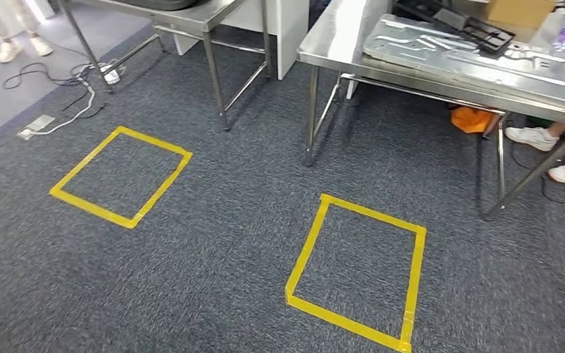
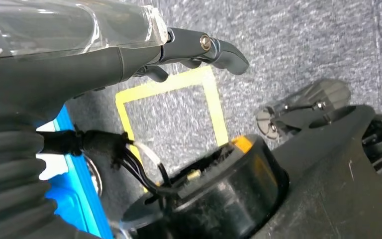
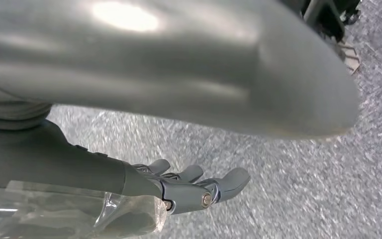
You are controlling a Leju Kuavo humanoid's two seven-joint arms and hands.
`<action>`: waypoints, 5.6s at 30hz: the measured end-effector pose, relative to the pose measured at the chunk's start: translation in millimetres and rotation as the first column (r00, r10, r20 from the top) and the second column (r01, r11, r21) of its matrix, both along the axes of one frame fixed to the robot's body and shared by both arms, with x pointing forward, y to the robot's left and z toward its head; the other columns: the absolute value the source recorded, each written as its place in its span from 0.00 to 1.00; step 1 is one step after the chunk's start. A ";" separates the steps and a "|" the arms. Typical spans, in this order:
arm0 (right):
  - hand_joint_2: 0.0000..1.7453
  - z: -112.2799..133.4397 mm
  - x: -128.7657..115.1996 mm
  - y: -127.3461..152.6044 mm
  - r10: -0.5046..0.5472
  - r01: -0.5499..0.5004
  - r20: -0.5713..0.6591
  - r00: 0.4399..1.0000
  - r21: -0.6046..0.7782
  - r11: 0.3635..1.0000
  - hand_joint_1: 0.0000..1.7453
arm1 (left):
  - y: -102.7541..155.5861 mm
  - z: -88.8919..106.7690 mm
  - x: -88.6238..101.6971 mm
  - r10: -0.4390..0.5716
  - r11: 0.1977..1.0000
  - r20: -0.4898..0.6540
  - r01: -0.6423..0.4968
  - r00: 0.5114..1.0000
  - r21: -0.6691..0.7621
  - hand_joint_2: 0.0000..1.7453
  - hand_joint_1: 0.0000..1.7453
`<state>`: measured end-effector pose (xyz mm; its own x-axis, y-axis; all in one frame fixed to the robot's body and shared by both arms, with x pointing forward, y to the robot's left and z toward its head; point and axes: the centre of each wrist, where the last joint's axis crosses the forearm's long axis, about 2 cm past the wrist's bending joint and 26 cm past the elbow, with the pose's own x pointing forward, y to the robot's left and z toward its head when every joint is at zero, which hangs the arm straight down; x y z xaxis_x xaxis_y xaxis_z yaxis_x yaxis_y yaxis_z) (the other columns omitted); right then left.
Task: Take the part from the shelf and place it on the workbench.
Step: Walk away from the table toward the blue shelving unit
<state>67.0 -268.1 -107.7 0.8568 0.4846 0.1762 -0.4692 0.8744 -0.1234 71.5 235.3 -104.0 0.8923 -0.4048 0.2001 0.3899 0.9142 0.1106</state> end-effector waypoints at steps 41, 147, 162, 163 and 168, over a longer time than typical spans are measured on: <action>0.00 -0.1 -0.4 -1.4 -0.007 0.007 -0.001 1.000 -0.001 1.000 0.00 | -4.8 0.1 -2.6 -0.003 1.000 -0.012 0.003 1.000 -0.013 0.00 0.00; 0.00 1.5 0.7 -70.5 -0.066 0.069 0.034 0.997 -0.100 0.993 0.00 | 47.7 -3.5 -3.0 0.265 0.961 0.005 -0.264 0.964 0.079 0.00 0.00; 0.00 1.4 0.5 -69.6 -0.066 0.069 0.034 0.997 -0.098 0.993 0.00 | 43.4 -3.8 -5.6 0.261 0.963 -0.003 -0.260 0.965 0.071 0.00 0.00; 0.00 1.4 0.7 -69.5 -0.066 0.069 0.035 0.997 -0.098 0.993 0.00 | 43.0 -4.0 -6.5 0.261 0.963 -0.005 -0.260 0.965 0.070 0.00 0.00; 0.00 1.6 2.3 -68.2 -0.065 0.069 0.039 0.997 -0.095 0.993 0.00 | 42.6 -3.6 -4.3 0.260 0.963 0.000 -0.260 0.966 0.068 0.00 0.00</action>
